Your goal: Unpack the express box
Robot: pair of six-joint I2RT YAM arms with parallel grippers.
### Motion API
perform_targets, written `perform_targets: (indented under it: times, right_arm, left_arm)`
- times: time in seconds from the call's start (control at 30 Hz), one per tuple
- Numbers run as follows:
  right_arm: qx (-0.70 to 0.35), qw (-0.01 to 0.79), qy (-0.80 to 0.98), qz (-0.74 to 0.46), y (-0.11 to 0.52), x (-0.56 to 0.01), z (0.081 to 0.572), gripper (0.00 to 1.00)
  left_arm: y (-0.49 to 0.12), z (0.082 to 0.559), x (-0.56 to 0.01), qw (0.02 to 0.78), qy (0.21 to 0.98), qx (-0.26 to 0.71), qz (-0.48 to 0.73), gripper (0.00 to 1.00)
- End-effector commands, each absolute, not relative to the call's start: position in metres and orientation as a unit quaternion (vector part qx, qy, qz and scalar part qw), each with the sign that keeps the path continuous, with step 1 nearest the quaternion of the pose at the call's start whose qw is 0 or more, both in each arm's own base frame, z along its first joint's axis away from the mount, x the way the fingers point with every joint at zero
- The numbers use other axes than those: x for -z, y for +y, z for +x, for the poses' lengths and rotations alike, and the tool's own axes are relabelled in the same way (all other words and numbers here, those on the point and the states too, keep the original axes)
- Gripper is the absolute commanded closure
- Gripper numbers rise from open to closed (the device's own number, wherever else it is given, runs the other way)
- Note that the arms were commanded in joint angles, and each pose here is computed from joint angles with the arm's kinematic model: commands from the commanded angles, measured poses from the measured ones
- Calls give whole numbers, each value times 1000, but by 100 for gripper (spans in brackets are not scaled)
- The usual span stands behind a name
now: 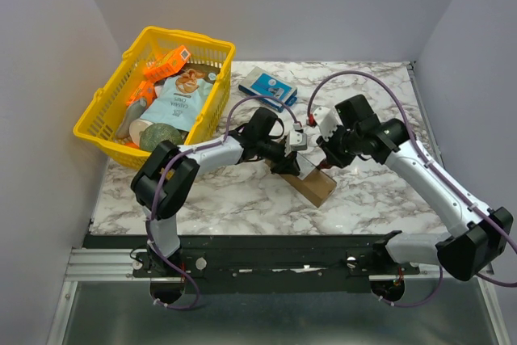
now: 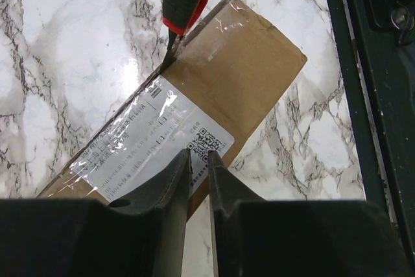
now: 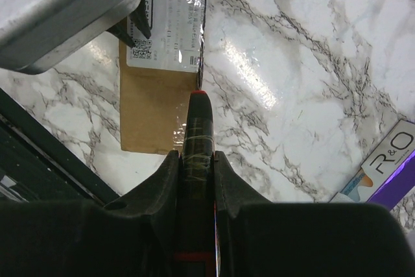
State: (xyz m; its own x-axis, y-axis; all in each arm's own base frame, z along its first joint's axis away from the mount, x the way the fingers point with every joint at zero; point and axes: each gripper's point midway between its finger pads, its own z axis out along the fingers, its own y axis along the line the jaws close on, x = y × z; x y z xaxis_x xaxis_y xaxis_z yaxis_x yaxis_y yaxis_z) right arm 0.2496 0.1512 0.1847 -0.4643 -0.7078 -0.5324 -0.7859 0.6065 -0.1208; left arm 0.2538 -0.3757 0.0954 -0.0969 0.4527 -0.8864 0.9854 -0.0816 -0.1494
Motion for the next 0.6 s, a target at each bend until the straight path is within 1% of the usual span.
perform_targets:
  times: [0.0, 0.2, 0.3, 0.33, 0.43, 0.5, 0.53, 0.57]
  right_arm:
    - [-38, 207, 864, -458, 121, -169, 217, 100]
    - [-34, 179, 869, -461, 112, -165, 203, 100]
    - [-36, 179, 876, -447, 112, -168, 202, 100]
    - [-40, 178, 879, -441, 114, -169, 202, 100]
    - [-70, 180, 886, -421, 128, -178, 204, 100]
    - [-72, 176, 892, -411, 134, -176, 212, 100]
    - [-71, 187, 890, -411, 138, -183, 220, 100]
    - [-71, 182, 890, -413, 142, -180, 226, 100]
  left_arm:
    - [-354, 239, -38, 223, 671, 406, 579, 74]
    - [-353, 247, -33, 226, 688, 388, 570, 78]
    - [-354, 251, -31, 228, 696, 381, 564, 83]
    - [-354, 251, -31, 228, 696, 382, 563, 87]
    - [-356, 249, -35, 229, 691, 391, 563, 90]
    - [-358, 249, -44, 239, 684, 397, 564, 90]
    - [-360, 250, -49, 243, 685, 399, 559, 88]
    - [-362, 251, -63, 259, 676, 403, 560, 85]
